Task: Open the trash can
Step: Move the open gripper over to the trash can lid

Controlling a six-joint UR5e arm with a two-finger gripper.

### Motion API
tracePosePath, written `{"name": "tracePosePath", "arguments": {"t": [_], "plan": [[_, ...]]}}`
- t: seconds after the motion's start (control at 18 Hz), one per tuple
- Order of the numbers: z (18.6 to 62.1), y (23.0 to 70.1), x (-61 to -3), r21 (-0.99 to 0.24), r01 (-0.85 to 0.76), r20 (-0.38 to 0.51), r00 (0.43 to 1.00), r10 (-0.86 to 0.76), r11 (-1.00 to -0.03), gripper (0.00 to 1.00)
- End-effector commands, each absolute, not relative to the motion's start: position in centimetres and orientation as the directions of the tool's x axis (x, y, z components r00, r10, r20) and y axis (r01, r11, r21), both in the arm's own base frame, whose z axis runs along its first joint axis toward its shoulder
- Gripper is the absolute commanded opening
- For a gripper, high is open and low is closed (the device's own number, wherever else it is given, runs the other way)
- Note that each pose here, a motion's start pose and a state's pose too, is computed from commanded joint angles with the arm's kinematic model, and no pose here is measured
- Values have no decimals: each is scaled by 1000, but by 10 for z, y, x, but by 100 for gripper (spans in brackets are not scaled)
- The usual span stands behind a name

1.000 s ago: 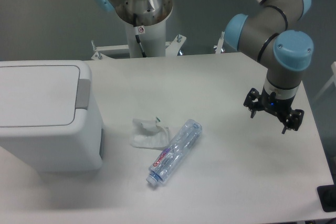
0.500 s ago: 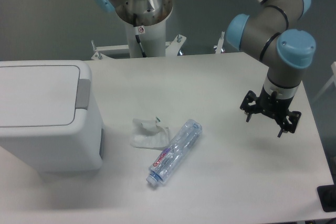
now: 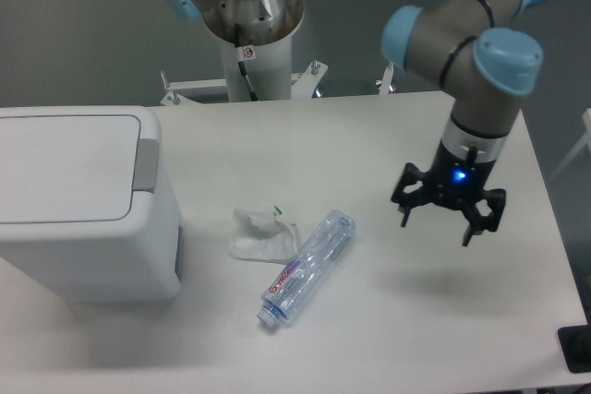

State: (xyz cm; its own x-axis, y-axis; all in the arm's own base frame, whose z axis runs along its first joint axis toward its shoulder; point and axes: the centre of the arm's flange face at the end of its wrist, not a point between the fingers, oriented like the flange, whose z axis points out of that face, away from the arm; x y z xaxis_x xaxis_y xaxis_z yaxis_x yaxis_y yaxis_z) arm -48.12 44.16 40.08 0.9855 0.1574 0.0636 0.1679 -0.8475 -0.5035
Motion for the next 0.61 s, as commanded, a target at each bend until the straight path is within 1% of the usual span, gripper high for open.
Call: {"name": "tracePosePath", "arguments": {"t": [0.17,0.44,0.5,0.61], "plan": [[446,455,-445,-590,211,131,977,165,-779,100],[475,477,-388,-610,199,154,979,132,-767,100],[487,477,-365,-613,183,152,982,113,-769,100],[507,470,-336,-613,177,158,982,101,-770,100]]}}
